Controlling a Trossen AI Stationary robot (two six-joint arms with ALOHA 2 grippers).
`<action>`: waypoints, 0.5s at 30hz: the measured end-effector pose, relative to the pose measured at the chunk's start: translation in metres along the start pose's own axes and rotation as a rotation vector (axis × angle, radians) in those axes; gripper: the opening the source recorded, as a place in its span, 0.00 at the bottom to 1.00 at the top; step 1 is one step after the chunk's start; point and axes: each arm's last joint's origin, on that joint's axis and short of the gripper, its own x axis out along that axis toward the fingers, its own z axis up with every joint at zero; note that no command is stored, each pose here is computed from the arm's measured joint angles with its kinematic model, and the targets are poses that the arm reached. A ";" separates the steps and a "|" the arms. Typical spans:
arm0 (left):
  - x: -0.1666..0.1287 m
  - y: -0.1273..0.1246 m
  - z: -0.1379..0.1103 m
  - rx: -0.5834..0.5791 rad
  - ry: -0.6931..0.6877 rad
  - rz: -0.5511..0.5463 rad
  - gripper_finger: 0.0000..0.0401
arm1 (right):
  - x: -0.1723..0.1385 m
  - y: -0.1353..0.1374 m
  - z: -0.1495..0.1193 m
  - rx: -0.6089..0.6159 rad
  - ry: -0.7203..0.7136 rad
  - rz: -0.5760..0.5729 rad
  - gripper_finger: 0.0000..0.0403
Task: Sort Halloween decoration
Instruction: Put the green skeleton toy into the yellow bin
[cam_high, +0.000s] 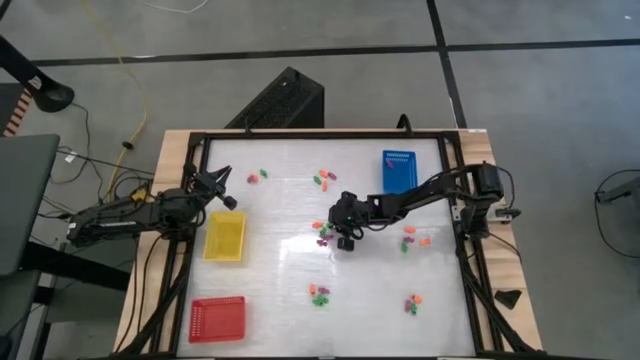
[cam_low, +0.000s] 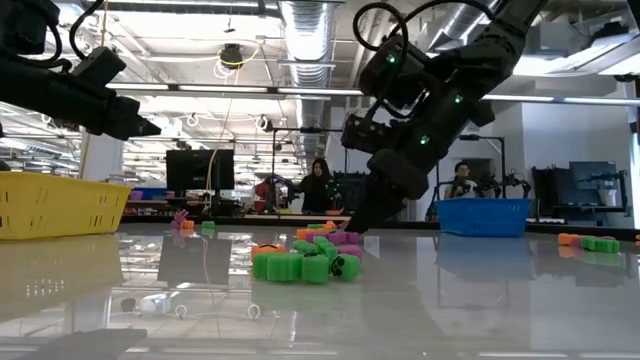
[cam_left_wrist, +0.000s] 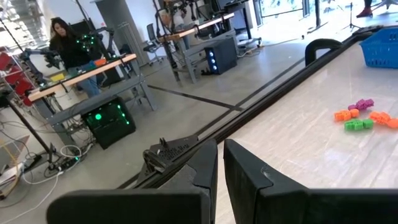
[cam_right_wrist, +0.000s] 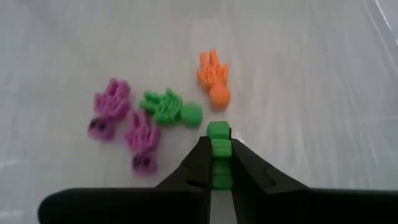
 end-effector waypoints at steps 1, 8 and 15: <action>0.000 0.000 0.000 0.000 0.000 0.000 0.04 | -0.003 0.000 0.002 0.001 -0.010 0.001 0.15; 0.000 0.000 0.000 0.000 0.000 0.000 0.04 | -0.015 0.004 0.031 0.035 -0.284 0.002 0.15; 0.000 0.000 0.000 0.000 0.000 -0.001 0.04 | -0.002 0.019 0.077 -0.007 -0.530 0.050 0.15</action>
